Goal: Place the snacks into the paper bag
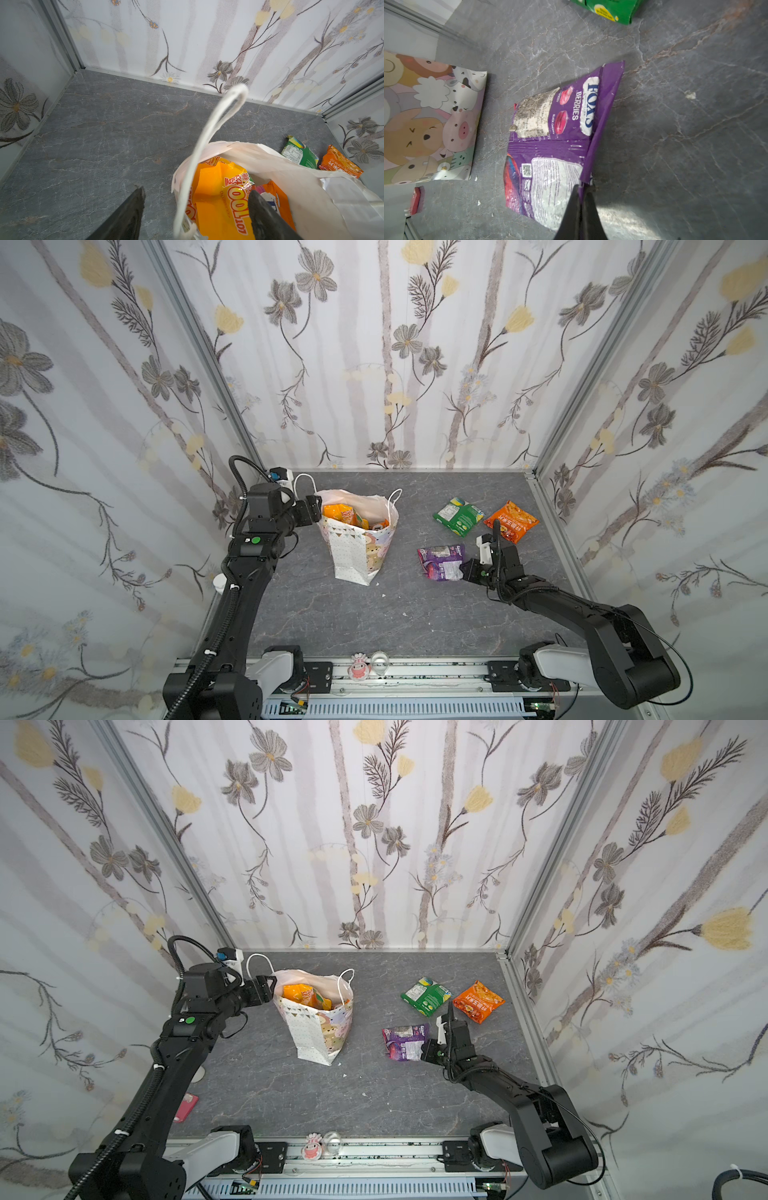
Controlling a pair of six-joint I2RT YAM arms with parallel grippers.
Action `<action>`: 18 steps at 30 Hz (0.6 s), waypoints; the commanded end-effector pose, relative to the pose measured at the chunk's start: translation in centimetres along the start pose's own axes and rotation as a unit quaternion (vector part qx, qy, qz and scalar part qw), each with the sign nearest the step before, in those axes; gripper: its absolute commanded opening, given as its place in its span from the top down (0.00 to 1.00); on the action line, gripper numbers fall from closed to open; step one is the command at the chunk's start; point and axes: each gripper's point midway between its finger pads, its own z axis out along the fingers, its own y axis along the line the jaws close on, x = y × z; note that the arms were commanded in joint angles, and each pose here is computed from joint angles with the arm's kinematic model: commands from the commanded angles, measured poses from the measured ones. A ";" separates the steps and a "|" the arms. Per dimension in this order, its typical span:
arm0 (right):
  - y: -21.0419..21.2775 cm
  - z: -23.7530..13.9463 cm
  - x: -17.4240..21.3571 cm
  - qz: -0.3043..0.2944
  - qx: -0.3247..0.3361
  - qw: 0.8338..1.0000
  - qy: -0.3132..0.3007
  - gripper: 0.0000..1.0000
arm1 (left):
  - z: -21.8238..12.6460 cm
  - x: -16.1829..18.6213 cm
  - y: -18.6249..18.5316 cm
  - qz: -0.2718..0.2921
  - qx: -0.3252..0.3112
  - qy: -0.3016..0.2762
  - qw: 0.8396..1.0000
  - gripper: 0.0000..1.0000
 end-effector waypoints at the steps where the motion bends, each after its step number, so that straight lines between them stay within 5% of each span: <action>1: 2.0 -0.9 -1.2 -0.002 -0.039 0.999 -0.020 1.00 | 0.0 -0.6 -0.3 0.003 0.007 -0.012 1.000 0.22; 18: 12.2 -7.0 -7.3 -0.061 -0.195 0.976 -0.074 1.00 | -0.1 -0.6 -0.3 0.004 0.007 -0.013 1.000 0.22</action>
